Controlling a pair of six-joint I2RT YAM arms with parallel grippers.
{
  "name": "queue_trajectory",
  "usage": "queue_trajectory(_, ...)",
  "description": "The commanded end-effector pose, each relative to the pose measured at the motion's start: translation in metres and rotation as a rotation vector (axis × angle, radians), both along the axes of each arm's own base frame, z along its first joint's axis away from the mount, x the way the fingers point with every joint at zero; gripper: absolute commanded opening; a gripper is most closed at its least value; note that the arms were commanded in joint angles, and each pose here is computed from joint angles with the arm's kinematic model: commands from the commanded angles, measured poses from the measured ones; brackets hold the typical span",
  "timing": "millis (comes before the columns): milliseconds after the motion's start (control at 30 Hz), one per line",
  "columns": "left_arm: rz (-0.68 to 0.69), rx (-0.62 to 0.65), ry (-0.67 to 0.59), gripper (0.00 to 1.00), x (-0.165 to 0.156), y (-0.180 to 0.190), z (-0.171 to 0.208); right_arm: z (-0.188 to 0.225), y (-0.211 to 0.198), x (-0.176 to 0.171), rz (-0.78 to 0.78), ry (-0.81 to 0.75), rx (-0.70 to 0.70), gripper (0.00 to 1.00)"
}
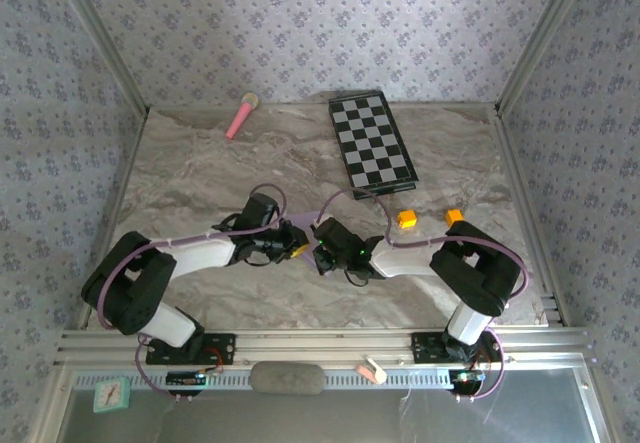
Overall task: Fold a paper plane with a square sheet of paper (pick it up from the middle)
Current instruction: Third fold the triangle at the center of the table.
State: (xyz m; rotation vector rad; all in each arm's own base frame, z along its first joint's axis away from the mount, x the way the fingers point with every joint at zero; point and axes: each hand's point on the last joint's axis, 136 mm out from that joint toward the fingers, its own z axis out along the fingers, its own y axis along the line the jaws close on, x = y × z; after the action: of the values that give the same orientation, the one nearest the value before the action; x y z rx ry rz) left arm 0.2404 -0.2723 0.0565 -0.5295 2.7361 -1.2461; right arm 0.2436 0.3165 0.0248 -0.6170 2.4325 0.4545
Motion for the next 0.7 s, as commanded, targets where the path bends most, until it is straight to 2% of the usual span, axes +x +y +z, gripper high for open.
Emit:
queue_trajectory(0, -0.016, -0.003, 0.015, 0.17, -0.005, -0.003, -0.007, -0.012, -0.009, -0.003, -0.02, 0.045, -0.048, 0.0)
queue_trajectory(667, -0.016, 0.055, 0.048, 0.15, -0.008, 0.004, -0.029, -0.012, -0.01, -0.002, -0.026, 0.05, -0.046, 0.0)
